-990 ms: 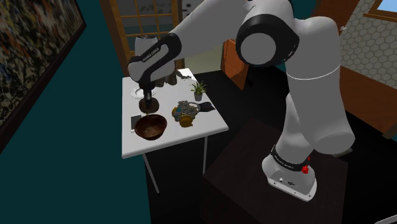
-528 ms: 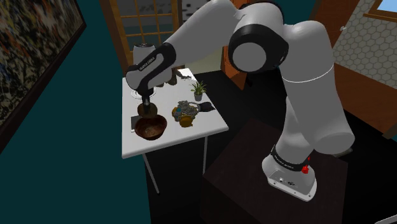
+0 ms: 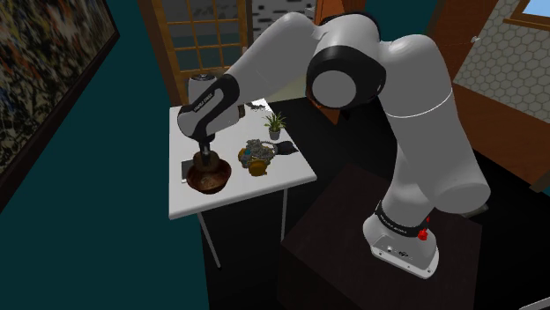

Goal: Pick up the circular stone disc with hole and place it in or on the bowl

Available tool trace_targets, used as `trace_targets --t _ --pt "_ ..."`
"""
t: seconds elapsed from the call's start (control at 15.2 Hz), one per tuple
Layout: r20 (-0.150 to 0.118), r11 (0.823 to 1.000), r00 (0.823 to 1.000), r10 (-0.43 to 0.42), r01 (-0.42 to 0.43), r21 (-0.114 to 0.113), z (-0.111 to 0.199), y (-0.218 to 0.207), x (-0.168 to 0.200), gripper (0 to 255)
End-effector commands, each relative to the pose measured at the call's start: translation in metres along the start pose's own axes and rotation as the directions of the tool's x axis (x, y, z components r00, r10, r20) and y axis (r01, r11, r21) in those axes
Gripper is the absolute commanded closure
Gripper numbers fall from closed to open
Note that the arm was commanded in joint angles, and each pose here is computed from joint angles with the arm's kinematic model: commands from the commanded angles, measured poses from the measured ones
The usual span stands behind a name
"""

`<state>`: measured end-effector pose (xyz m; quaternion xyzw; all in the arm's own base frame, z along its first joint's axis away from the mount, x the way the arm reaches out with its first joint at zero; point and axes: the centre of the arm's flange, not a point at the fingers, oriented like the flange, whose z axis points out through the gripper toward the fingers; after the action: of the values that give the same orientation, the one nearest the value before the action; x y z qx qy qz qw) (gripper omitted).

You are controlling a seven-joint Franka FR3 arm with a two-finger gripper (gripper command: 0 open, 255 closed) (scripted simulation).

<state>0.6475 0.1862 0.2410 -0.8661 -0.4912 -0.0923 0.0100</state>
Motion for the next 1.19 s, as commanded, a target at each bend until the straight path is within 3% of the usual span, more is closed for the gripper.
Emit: trace_targets --t 0.0,0.53,0.59,0.92,1.12 --pt "-0.001 1.000 1.000 0.000 0.000 0.000 0.010 0.000 -0.001 255" --pt "-0.001 1.000 1.000 0.000 0.000 0.000 0.014 -0.001 -0.002 255" --pt "-0.001 1.000 1.000 0.000 0.000 0.000 0.014 -0.001 -0.001 0" --pt "-0.001 1.000 1.000 0.000 0.000 0.000 0.014 -0.001 -0.002 0" --pt "-0.001 1.000 1.000 0.000 0.000 0.000 -0.026 -0.001 -0.002 0"
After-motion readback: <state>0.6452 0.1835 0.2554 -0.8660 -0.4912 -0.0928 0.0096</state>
